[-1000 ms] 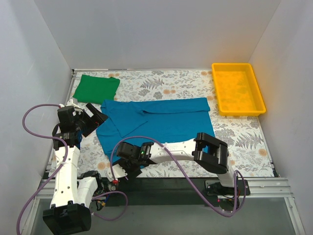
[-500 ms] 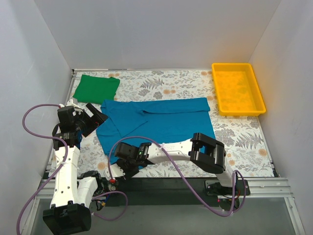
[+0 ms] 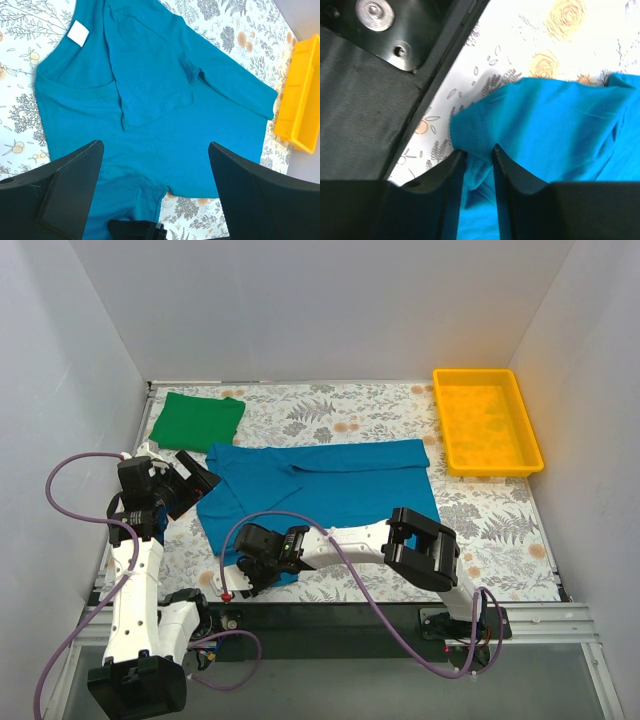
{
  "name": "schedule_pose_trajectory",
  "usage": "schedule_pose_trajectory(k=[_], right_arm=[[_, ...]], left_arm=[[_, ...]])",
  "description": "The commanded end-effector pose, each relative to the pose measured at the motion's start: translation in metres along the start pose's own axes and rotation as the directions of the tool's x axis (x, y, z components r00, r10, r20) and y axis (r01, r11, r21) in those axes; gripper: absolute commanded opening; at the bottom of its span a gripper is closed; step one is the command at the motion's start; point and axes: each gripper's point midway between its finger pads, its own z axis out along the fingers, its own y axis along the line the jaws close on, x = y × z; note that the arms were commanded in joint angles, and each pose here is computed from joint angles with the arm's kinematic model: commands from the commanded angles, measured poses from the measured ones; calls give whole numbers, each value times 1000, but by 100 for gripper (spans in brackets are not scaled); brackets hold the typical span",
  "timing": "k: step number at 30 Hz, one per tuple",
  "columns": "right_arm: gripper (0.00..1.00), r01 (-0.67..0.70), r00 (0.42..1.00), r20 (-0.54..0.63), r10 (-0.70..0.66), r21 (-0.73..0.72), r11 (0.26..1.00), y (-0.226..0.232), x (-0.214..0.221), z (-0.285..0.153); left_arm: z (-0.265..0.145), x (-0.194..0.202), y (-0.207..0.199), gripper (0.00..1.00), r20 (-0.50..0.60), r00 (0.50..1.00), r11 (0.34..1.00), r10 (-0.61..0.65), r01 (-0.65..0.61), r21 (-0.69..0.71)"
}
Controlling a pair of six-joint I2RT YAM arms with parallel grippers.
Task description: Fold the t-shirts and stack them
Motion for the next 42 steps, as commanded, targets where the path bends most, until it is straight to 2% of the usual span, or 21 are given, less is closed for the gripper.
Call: schedule_pose_trajectory(k=[1, 6, 7, 8, 9, 25, 42], right_arm=[[34, -55, 996, -68, 51, -45, 998, 11, 28, 11], [25, -84, 996, -45, 81, -62, 995, 9, 30, 8], [17, -89, 996, -36, 86, -68, 994, 9, 29, 7], [4, -96, 995, -35, 94, -71, 993, 9, 31, 6], [1, -100, 995, -32, 98, -72, 992, 8, 32, 5], [1, -141, 984, 90, 156, -150, 978, 5, 17, -15], [1, -258, 925, 220, 309, -234, 937, -20, 23, -48]], left_arm=[[-6, -5, -7, 85, 20, 1000, 999, 23, -23, 24], [-4, -1, -10, 85, 1, 1000, 999, 16, -16, 45], [-4, -1, -10, 85, 1, 1000, 999, 17, -17, 48], [-3, 1, -10, 85, -3, 1000, 999, 14, -14, 49], [-3, 1, -10, 85, -5, 1000, 999, 12, -12, 50], [0, 14, -13, 85, -51, 998, 995, -22, 27, 95], [10, 40, -22, 83, -182, 970, 968, -162, 191, 161]])
